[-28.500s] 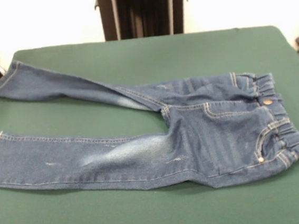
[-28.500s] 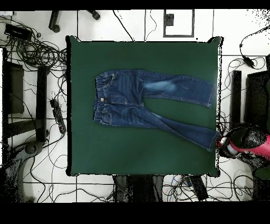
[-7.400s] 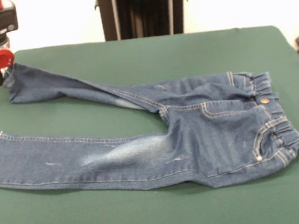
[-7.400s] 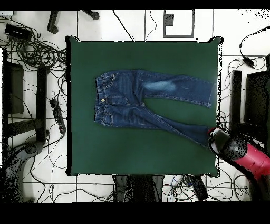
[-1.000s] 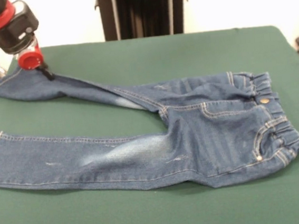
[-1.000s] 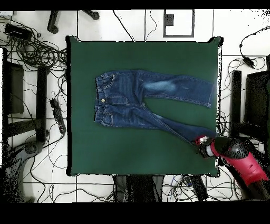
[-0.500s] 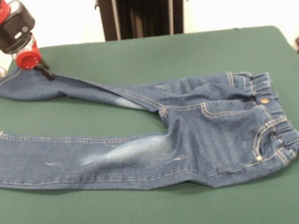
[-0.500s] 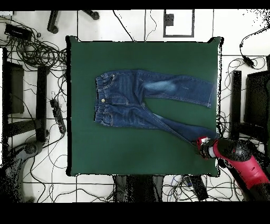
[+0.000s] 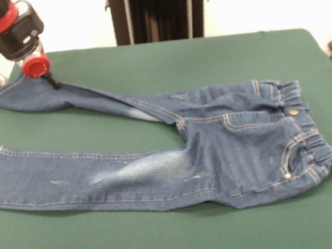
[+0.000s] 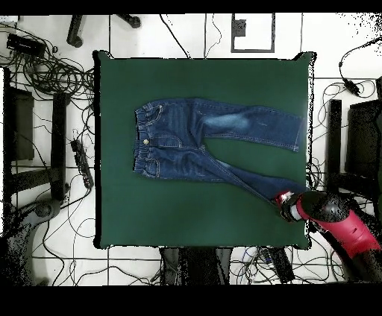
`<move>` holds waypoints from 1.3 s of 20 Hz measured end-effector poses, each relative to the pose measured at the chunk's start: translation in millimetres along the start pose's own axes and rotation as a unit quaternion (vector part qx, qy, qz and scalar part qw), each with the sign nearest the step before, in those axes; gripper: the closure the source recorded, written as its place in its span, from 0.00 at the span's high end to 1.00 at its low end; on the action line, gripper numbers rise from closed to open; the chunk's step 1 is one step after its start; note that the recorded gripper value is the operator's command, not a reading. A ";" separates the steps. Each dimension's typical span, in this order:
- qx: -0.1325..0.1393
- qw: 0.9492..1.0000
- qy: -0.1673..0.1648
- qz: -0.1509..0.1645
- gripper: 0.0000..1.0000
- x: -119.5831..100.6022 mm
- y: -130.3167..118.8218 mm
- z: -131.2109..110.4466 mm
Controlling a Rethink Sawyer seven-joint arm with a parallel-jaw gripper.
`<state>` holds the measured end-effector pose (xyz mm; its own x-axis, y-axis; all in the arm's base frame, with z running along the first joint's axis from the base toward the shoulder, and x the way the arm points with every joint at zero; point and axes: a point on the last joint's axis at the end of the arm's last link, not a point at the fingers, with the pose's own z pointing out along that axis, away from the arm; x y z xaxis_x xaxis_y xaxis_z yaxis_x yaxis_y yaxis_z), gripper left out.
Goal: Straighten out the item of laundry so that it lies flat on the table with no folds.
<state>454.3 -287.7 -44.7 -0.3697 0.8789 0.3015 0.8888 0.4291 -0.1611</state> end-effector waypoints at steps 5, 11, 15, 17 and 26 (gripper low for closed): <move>0.006 1.000 -0.013 -0.021 0.00 4.0 15.7 -0.4; 0.013 0.999 -0.020 -0.032 0.00 6.3 20.8 -0.7; 0.013 0.999 -0.020 -0.032 0.00 6.1 20.9 -0.7; 0.014 0.999 -0.020 -0.032 0.00 6.1 21.0 -0.7; 0.022 0.999 -0.023 -0.037 0.00 7.1 23.3 -0.8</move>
<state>472.6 -271.7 -45.6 -0.4461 0.8531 0.2707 0.8464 0.5004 -0.1824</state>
